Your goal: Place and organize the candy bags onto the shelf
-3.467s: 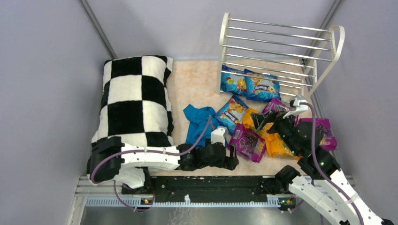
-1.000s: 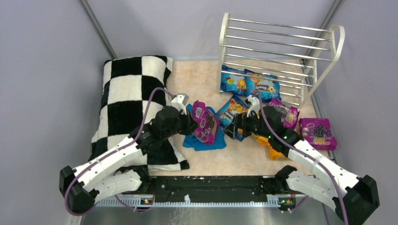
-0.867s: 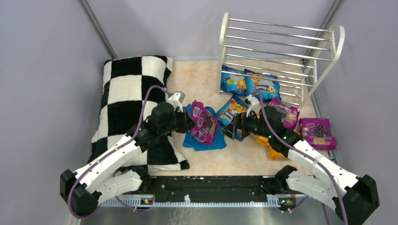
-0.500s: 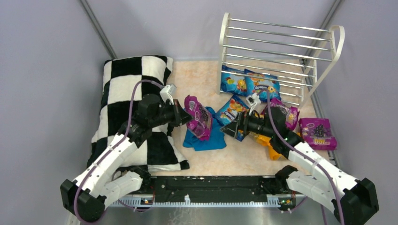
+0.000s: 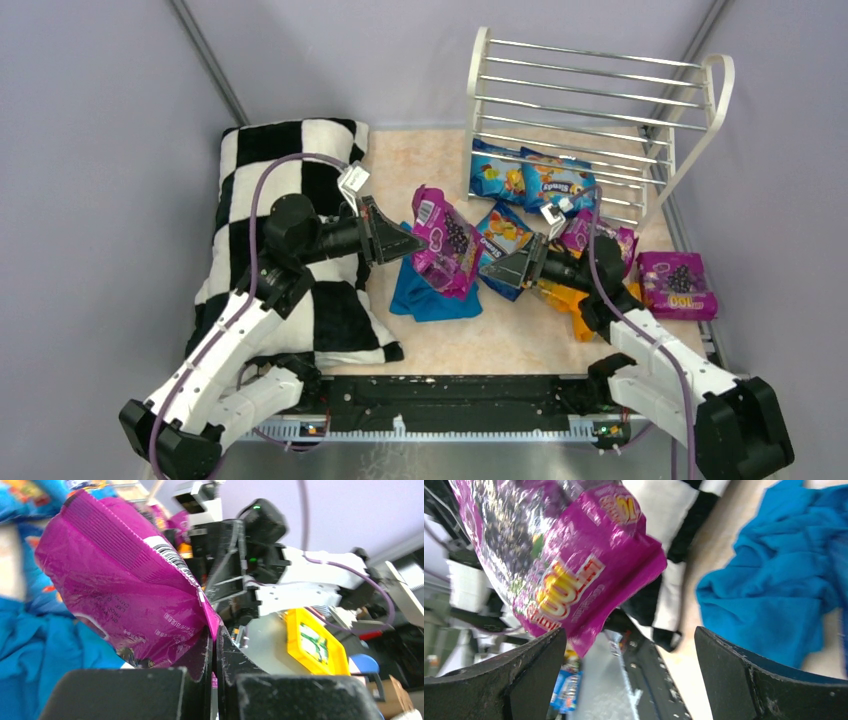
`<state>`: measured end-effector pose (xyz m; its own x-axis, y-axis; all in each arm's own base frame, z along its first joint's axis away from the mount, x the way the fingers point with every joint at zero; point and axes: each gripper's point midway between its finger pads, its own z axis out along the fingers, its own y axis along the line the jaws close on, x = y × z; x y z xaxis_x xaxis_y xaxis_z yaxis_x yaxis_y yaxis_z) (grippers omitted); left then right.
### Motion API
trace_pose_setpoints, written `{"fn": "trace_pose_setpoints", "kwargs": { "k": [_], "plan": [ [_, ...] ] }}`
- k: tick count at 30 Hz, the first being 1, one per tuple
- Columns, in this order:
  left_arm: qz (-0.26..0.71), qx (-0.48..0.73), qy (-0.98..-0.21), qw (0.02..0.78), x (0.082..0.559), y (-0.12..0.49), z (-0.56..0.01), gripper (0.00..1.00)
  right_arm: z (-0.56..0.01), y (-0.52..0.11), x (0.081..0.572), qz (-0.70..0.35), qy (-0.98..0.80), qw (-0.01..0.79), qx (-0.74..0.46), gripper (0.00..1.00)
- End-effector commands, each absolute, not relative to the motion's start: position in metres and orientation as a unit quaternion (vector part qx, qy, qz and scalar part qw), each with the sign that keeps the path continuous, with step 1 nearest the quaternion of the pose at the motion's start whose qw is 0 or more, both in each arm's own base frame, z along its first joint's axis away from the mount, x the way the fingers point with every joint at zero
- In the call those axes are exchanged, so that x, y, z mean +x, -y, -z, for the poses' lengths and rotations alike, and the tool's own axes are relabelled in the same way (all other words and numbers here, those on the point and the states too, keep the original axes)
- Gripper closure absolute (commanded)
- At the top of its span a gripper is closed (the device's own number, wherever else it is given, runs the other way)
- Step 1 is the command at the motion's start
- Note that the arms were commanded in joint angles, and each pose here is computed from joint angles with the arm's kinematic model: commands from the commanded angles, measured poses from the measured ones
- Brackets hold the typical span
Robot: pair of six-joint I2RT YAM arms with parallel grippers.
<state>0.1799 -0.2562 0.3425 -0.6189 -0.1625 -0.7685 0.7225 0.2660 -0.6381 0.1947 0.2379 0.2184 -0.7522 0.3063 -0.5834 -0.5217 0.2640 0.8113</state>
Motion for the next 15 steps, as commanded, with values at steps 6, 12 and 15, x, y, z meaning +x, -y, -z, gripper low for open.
{"fn": "trace_pose_setpoints", "kwargs": {
  "k": [6,12,15],
  "plan": [
    [0.669,0.319,-0.503,0.444,0.130,0.257,-0.430,1.00,-0.317,-0.239,0.154,-0.778,-0.543,0.311,-0.060,0.01],
    [0.697,0.305,-0.487,0.430,0.136,0.262,-0.432,1.00,-0.346,-0.243,0.149,-0.832,-0.485,0.268,-0.013,0.01],
    [0.712,0.295,-0.478,0.422,0.138,0.263,-0.431,1.00,-0.354,-0.254,0.150,-0.837,-0.483,0.257,-0.009,0.01]
  ]
}}
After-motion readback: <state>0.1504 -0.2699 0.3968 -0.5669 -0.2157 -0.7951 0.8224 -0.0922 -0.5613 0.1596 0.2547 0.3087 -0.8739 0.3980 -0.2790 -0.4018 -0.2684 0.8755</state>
